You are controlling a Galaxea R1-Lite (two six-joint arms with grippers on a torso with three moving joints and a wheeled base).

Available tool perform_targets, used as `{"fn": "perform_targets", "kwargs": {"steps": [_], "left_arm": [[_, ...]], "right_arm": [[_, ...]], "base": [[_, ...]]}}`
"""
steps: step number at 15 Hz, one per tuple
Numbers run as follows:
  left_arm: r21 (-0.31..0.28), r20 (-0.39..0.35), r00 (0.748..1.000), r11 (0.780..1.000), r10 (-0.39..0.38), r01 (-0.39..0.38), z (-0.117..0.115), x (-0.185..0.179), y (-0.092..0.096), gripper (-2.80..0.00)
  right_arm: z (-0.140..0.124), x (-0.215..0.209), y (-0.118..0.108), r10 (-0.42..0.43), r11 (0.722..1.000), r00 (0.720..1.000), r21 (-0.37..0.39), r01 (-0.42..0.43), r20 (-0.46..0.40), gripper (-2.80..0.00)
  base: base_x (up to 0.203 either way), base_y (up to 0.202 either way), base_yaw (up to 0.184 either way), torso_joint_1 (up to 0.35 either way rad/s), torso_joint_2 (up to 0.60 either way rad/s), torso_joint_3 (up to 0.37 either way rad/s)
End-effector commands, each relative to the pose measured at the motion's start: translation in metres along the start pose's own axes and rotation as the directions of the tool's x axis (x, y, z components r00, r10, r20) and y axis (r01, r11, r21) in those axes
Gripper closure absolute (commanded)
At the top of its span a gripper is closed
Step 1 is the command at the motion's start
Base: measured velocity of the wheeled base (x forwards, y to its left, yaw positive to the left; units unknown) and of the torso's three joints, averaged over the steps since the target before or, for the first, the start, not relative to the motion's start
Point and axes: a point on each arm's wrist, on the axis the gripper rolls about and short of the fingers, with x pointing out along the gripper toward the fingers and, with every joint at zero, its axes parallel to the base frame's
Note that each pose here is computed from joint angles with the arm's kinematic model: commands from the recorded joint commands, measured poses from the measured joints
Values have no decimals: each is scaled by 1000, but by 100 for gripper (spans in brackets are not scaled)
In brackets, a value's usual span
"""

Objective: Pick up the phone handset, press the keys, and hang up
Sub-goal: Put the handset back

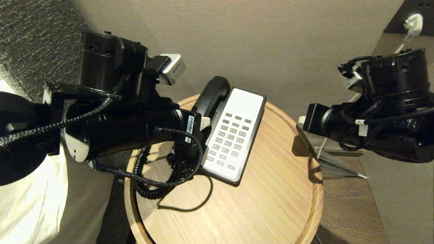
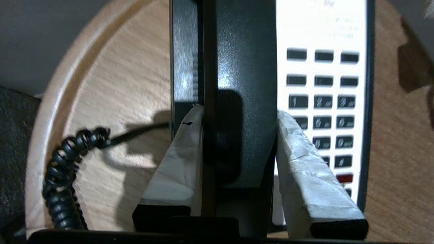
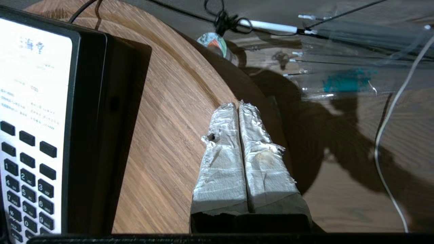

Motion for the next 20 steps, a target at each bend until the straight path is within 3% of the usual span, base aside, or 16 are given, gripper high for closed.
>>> {"fn": "perform_targets", "kwargs": {"steps": [1, 10, 17, 18, 20], "left_arm": [[0, -12, 1000, 1000, 1, -1, -4, 1, 0, 0], [3, -56, 998, 1000, 8, -7, -15, 10, -1, 0], [4, -47, 999, 1000, -7, 7, -13, 10, -1, 0], [3, -48, 999, 1000, -22, 23, -14, 10, -2, -280], [-1, -47, 998, 999, -34, 34, -13, 11, -2, -280]], "right_arm": [[0, -2, -1, 0, 1000, 1000, 1, 0, 4, 0], [0, 0, 1, 1, 1000, 1000, -1, -1, 2, 0], [-1, 0, 0, -1, 1000, 1000, 0, 1, -1, 0], [-1, 0, 0, -1, 1000, 1000, 0, 1, 0, 0], [-1, 0, 0, -1, 1000, 1000, -1, 1, 0, 0]], "base": [[0, 0, 0, 0, 0, 0], [0, 0, 0, 0, 0, 0], [0, 0, 0, 0, 0, 0], [0, 0, 0, 0, 0, 0], [0, 0, 0, 0, 0, 0]]}}
